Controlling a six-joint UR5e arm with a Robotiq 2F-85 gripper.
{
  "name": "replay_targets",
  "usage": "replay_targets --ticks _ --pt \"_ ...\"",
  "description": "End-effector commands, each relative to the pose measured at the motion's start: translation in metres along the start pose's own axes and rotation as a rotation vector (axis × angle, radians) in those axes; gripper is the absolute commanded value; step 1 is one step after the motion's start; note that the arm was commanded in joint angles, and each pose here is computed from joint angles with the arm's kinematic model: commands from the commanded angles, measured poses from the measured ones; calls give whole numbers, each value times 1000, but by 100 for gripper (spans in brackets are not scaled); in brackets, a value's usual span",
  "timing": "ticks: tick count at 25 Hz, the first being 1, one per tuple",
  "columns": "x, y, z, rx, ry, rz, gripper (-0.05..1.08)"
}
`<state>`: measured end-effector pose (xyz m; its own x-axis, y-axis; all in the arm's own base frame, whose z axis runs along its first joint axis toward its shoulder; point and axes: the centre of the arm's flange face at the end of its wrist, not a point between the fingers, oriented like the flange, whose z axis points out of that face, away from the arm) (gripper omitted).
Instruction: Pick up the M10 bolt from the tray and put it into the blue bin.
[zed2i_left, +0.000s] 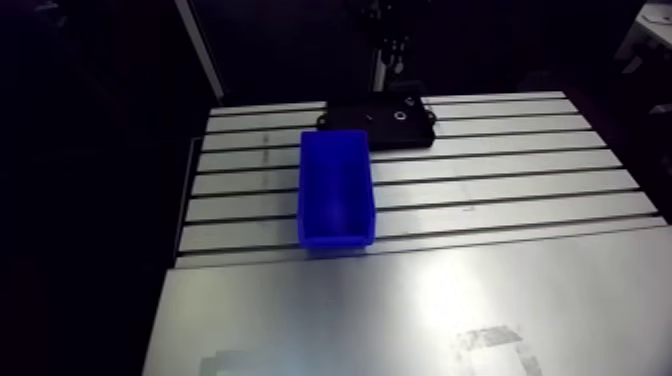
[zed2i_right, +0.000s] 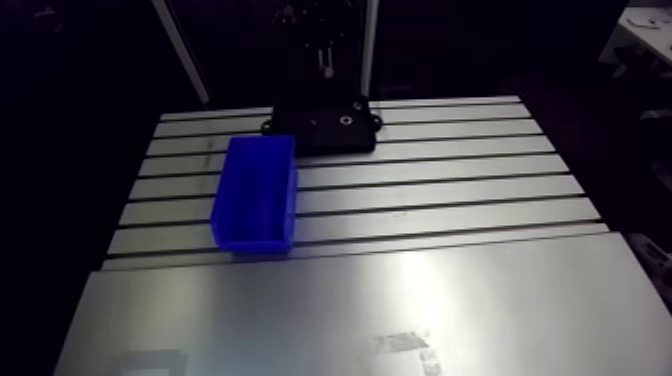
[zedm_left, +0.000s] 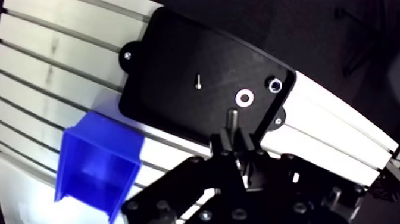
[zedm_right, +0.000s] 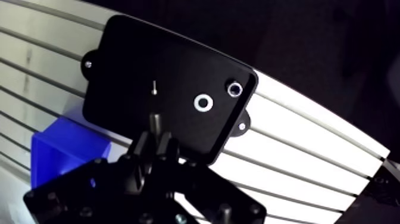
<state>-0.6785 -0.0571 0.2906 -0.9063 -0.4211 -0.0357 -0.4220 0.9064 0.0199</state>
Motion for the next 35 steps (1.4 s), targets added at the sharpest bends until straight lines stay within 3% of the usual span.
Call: replay_targets --ticks 1,4,15,22,25,29,35 --pt "-33 -36 -71 -19 33 -187 106" --pt "-45 -50 -89 -12 64 -304 106" --pt "-89 -82 -82 4 44 -770 106" --pt "-96 -105 -70 23 29 -842 105" --pt "-98 -117 -61 52 32 -856 105" --pt "-101 -130 -46 68 15 -873 105" --pt "-103 -137 -24 59 17 -893 105"
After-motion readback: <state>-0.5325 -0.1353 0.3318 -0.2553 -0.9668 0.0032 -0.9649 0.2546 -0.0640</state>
